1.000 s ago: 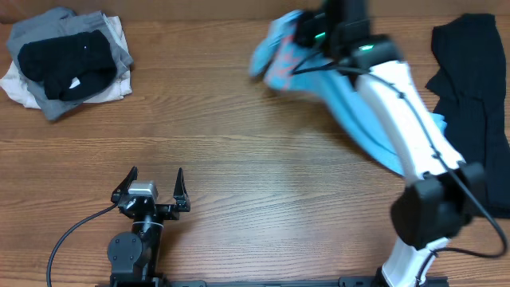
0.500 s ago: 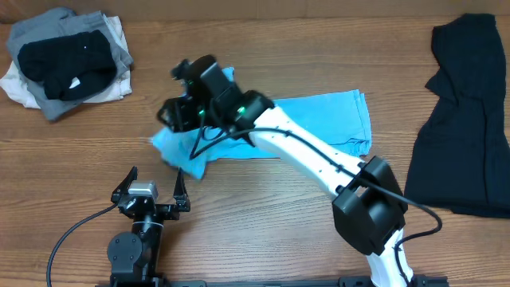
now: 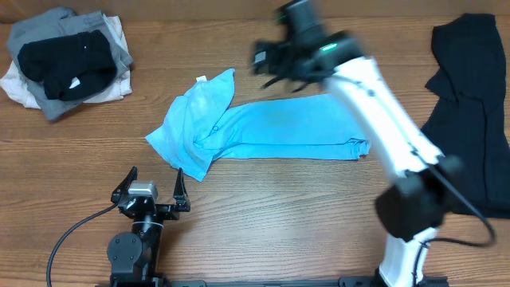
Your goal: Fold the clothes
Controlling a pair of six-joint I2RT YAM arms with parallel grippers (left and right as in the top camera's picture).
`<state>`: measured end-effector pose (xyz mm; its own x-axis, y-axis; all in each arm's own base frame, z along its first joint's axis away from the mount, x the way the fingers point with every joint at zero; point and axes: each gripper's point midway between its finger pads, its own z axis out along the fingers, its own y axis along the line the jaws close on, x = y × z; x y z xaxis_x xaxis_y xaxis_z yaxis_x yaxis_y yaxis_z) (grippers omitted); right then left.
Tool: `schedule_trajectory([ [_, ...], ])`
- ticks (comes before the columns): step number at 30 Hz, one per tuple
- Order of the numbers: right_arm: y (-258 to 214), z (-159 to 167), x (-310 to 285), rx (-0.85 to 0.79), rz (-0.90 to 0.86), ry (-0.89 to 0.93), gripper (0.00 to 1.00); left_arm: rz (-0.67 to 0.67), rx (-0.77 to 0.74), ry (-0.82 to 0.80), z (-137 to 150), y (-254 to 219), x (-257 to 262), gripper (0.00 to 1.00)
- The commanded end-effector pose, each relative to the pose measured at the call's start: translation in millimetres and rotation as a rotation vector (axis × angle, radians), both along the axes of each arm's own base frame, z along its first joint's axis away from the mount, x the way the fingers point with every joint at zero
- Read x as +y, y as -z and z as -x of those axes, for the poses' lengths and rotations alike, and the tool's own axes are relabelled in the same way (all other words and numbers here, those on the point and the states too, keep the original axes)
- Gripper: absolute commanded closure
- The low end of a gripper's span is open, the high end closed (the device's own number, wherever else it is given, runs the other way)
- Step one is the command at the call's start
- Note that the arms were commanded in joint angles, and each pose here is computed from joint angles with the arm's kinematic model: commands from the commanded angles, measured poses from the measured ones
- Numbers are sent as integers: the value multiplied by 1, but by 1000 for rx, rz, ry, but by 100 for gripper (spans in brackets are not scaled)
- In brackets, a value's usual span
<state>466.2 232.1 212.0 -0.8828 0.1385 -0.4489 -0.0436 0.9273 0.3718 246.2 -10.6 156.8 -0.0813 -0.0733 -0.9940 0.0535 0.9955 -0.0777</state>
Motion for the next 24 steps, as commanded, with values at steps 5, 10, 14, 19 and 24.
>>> schedule_trajectory([
  [5, -12, 29, -163, 201, 88, 348, 0, -19, -4, -10, 0, 0, 2, 0],
  [10, 23, 47, -212, 341, 102, 471, 0, -19, -4, -10, 0, 0, 2, 0],
  [14, 55, 62, -228, 426, 121, 495, 0, -19, -4, -10, 0, 0, 2, 0],
  [19, 104, 77, -230, 499, 134, 499, 17, -19, -4, -10, 0, 0, 2, 0],
  [24, 137, 90, -230, 543, 142, 504, 28, -19, -4, -10, 0, 0, 2, 0],
])
